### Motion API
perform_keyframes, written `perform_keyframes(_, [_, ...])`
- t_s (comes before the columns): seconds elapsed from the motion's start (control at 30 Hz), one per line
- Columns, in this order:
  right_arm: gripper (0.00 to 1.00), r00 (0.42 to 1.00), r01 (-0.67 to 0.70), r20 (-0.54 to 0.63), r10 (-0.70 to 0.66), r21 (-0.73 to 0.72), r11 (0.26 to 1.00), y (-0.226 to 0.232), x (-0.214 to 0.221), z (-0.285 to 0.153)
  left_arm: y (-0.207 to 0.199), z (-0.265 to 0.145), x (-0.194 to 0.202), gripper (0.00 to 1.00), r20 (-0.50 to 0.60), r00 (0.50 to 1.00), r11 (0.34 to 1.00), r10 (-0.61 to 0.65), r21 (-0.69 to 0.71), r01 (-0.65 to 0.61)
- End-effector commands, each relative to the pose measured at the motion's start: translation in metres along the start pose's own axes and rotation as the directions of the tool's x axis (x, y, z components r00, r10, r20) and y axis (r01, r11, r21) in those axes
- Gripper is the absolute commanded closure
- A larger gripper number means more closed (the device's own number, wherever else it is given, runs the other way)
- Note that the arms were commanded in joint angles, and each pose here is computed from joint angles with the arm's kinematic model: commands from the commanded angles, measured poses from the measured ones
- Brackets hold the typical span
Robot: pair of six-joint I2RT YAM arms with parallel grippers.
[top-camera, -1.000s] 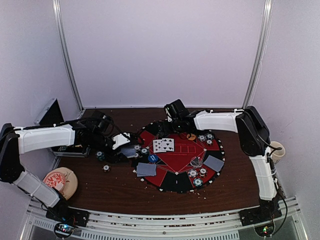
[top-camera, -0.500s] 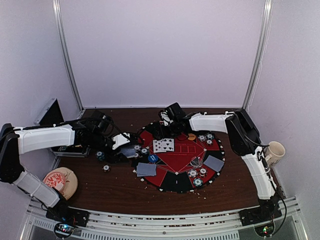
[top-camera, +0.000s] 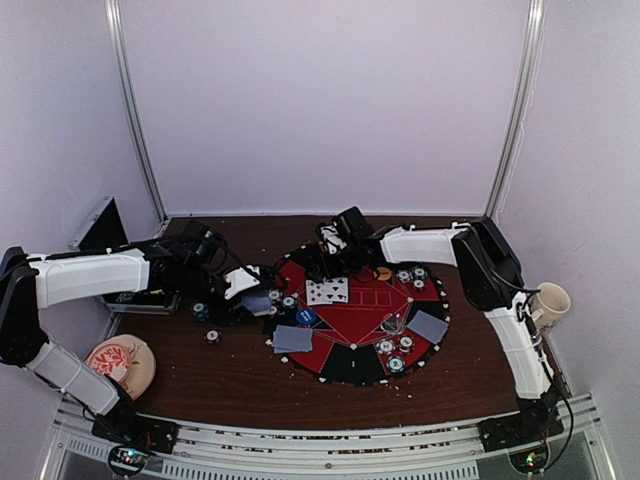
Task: Distribute texas hold em gaming equipment
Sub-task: Adjust the poker card in the community card area.
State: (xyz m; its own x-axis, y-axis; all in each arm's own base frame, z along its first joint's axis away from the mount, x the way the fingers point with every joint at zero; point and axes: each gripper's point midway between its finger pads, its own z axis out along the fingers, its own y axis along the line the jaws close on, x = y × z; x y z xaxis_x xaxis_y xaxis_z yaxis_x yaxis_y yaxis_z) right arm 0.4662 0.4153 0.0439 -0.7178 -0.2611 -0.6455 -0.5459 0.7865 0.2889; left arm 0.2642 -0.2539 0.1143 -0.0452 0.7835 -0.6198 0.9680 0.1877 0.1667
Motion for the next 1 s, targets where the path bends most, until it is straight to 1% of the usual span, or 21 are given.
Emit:
perform_keyframes(0.0, [0.06, 0.997, 0.018, -0.078, -0.023, -0.060, 0.998, 0.032, 0.024, -0.008, 0.005, -0.007, -0.009, 0.46, 0.043, 0.999, 1.000, 0.009, -0.024, -0.008])
perform_keyframes(0.43, [0.07, 0.998, 0.017, -0.067, -0.019, -0.026, 1.000, 0.038, 0.023, -0.021, 0.004, -0.008, -0.010, 0.46, 0.048, 0.999, 1.000, 0.010, -0.021, -0.009])
perform_keyframes(0.53, [0.06, 0.999, 0.017, -0.041, -0.018, -0.029, 0.999, 0.042, 0.013, -0.026, 0.005, -0.007, -0.010, 0.46, 0.047, 0.999, 1.000, 0.009, -0.020, -0.008])
perform_keyframes(0.63, [0.04, 1.000, 0.010, 0.022, -0.009, -0.031, 0.999, 0.047, -0.009, -0.036, 0.005, -0.006, -0.010, 0.46, 0.047, 0.999, 1.000, 0.009, -0.019, -0.008])
perform_keyframes(0.8, [0.03, 0.988, -0.034, 0.149, 0.050, -0.108, 0.994, 0.066, -0.044, -0.066, 0.007, -0.008, -0.011, 0.46, 0.046, 0.999, 1.000, 0.009, -0.028, -0.008])
perform_keyframes(0.87, [0.03, 0.981, -0.043, 0.181, 0.073, -0.165, 0.985, 0.076, -0.049, -0.079, 0.007, -0.009, -0.011, 0.46, 0.045, 0.999, 0.999, 0.010, -0.033, -0.009])
perform_keyframes(0.97, [0.03, 0.979, -0.036, 0.182, 0.088, -0.270, 0.962, 0.096, -0.041, -0.094, 0.008, -0.009, -0.011, 0.46, 0.043, 0.999, 0.999, 0.013, -0.036, -0.011])
